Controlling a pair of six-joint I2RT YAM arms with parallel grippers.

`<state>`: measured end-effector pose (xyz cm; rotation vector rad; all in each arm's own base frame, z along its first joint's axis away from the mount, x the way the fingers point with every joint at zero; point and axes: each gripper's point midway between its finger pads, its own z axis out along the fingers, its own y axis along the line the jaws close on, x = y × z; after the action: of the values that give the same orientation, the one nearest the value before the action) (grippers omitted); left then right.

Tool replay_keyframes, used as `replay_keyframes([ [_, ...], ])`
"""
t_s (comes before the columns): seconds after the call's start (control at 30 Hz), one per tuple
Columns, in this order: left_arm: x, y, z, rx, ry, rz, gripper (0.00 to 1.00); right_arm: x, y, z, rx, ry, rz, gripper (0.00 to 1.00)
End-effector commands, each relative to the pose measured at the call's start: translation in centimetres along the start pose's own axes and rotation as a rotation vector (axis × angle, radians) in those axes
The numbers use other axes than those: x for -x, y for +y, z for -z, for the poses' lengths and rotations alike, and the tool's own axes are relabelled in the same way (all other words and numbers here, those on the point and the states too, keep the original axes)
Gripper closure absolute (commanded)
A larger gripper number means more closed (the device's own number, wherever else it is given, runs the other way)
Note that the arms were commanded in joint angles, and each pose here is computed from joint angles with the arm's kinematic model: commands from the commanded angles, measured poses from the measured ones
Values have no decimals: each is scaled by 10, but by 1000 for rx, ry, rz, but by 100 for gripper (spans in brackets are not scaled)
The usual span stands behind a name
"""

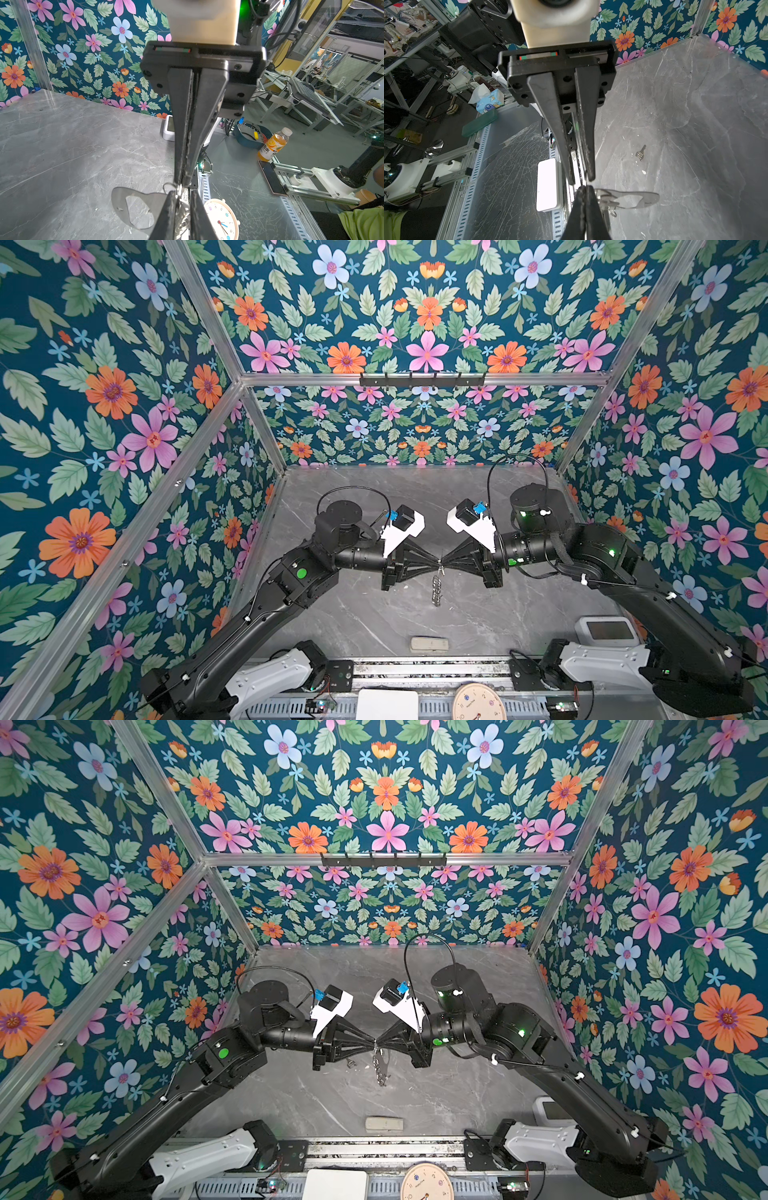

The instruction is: Remove the keys from the keyring

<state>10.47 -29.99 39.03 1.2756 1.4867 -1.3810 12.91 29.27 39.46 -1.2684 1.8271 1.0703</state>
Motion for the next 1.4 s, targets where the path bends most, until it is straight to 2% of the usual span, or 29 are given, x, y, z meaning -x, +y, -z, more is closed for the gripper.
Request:
replay_keyframes([
  [0.0, 2, -7, 1, -33, -2, -13, 85, 9, -3, 1, -21, -31, 24, 100],
  [0.17, 1, -5, 0, -29, 1, -13, 90, 11, -5, 0, -29, -37, 25, 100],
  [0.3, 2, -5, 1, -22, -4, -22, 100, 13, -5, 0, -29, -42, 24, 100],
  [0.43, 3, -4, 2, -7, -24, -51, 100, 14, -7, -1, -35, -53, 25, 100],
  [0.6, 9, -3, 7, 25, -83, -105, 100, 19, -10, 4, -70, -96, 40, 69],
  [0.83, 17, -4, 13, 61, -169, -159, 100, 18, -14, 12, -122, -214, 97, 57],
  [1.03, 23, -7, 18, 60, -223, -184, 100, 8, -10, 10, -94, -281, 129, 55],
  [1.37, 26, -12, 18, 34, -254, -208, 100, -3, -9, 1, -60, -305, 125, 54],
])
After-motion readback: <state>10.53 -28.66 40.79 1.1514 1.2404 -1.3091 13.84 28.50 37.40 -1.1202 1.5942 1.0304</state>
